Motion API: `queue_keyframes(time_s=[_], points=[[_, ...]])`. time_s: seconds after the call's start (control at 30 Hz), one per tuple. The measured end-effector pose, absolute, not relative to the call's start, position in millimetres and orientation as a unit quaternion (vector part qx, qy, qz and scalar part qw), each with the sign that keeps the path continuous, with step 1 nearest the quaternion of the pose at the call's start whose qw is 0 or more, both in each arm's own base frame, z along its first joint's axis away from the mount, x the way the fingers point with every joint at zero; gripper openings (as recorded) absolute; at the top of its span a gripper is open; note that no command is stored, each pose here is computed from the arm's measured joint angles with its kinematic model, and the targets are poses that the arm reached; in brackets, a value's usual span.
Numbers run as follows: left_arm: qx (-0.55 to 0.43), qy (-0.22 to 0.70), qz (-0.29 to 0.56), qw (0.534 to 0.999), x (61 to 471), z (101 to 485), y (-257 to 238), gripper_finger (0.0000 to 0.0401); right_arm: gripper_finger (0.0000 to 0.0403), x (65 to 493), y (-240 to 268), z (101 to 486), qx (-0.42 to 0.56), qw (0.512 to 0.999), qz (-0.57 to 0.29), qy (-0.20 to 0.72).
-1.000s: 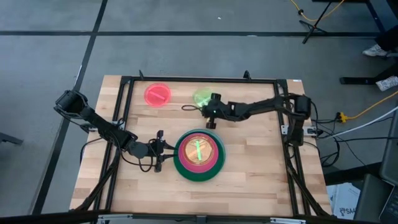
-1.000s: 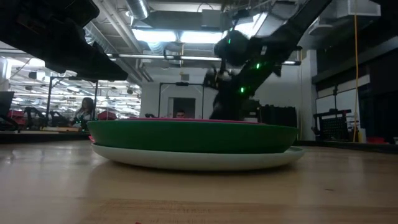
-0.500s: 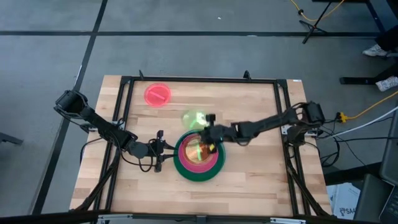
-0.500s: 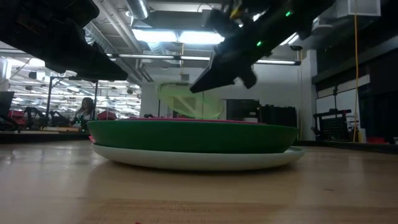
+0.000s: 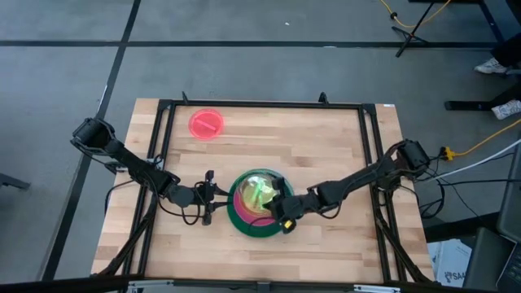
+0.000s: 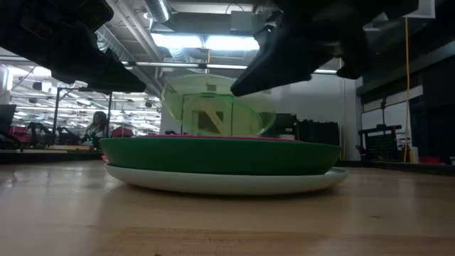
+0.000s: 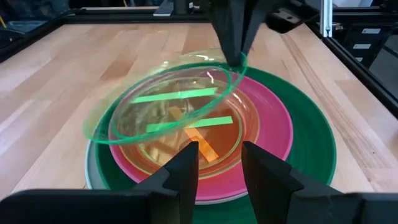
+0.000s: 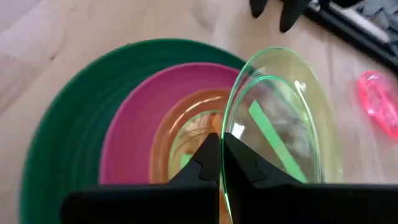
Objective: Stack plastic plates
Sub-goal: Stack the light green plate on top of the light green plate, then stack the pink plate on top of the light green plate
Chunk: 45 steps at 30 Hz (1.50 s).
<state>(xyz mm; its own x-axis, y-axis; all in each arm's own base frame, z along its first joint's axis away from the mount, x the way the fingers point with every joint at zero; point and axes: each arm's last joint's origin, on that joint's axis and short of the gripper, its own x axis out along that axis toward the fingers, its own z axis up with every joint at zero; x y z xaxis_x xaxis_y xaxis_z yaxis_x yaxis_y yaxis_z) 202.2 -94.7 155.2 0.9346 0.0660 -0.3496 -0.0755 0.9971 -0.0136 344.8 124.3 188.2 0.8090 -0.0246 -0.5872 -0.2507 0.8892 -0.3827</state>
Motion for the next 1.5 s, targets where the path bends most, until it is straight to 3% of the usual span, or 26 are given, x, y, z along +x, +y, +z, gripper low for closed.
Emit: queue_keyframes(time_s=[0.5,0.93,1.17,1.5], points=[[-0.013,0.176,0.039,0.983,202,155,-95,0.0115,0.0008,344,122,185,-0.098,0.936,0.067,0.331],[-0.006,0.182,0.032,0.983,199,159,-93,0.0115,0.0146,347,128,191,-0.061,0.950,0.067,0.298],[0.007,0.213,0.048,0.976,184,179,-81,0.0115,0.0158,339,155,196,-0.083,0.961,0.060,0.257],[0.043,0.280,0.157,0.946,179,199,-33,0.0115,0.0159,336,181,179,-0.090,0.973,0.089,0.195]])
